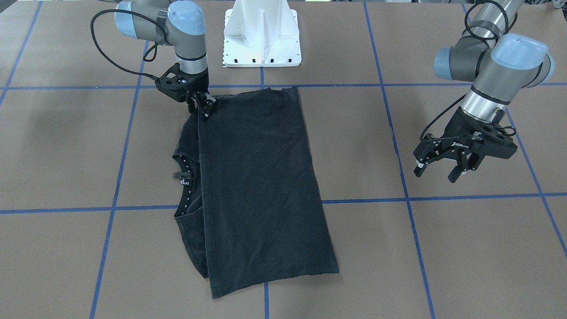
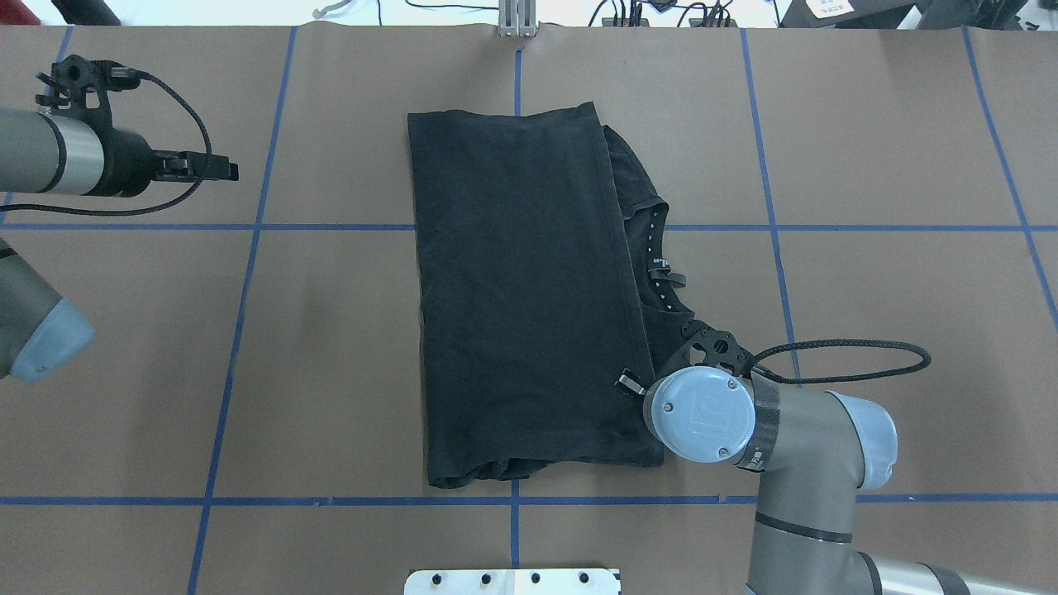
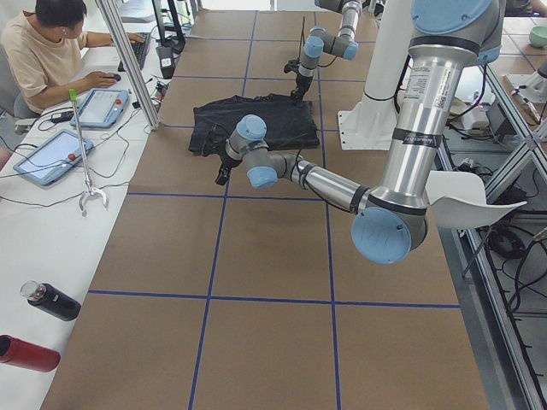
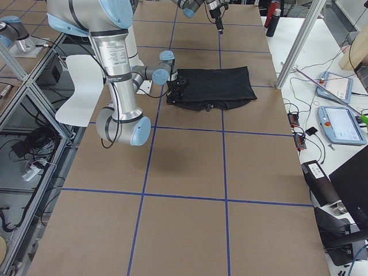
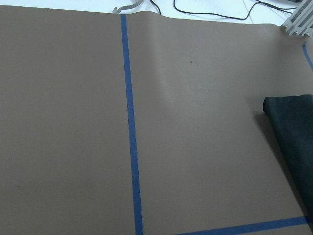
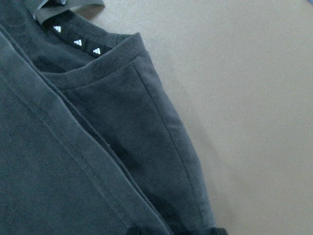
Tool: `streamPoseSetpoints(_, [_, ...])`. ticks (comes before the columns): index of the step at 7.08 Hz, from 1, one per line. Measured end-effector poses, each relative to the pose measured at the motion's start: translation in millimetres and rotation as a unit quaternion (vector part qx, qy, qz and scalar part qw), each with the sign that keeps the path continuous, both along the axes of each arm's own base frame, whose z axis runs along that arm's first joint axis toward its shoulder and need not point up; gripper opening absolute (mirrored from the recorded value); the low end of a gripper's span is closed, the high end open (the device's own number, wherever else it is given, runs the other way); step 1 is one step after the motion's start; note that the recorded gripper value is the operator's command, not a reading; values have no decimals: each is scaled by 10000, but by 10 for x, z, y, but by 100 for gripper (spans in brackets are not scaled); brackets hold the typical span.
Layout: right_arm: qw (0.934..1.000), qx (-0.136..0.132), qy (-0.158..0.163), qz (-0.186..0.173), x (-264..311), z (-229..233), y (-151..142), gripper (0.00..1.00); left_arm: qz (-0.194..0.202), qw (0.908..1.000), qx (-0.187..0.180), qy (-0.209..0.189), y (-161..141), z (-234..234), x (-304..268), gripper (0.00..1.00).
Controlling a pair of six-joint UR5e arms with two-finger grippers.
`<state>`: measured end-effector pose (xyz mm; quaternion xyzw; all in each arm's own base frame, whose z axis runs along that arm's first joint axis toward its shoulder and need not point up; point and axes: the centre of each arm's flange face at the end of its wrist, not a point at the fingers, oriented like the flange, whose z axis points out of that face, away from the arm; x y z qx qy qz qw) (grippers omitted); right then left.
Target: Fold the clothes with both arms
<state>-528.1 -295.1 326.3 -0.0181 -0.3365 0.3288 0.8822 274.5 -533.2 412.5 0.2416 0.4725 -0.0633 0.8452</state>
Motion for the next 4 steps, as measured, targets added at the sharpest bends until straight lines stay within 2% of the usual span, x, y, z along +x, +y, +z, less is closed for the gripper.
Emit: streamPoseSetpoints(4, [10000, 10, -55, 10, 36, -57, 2, 0, -17, 10000, -12, 31, 8, -21, -7, 98])
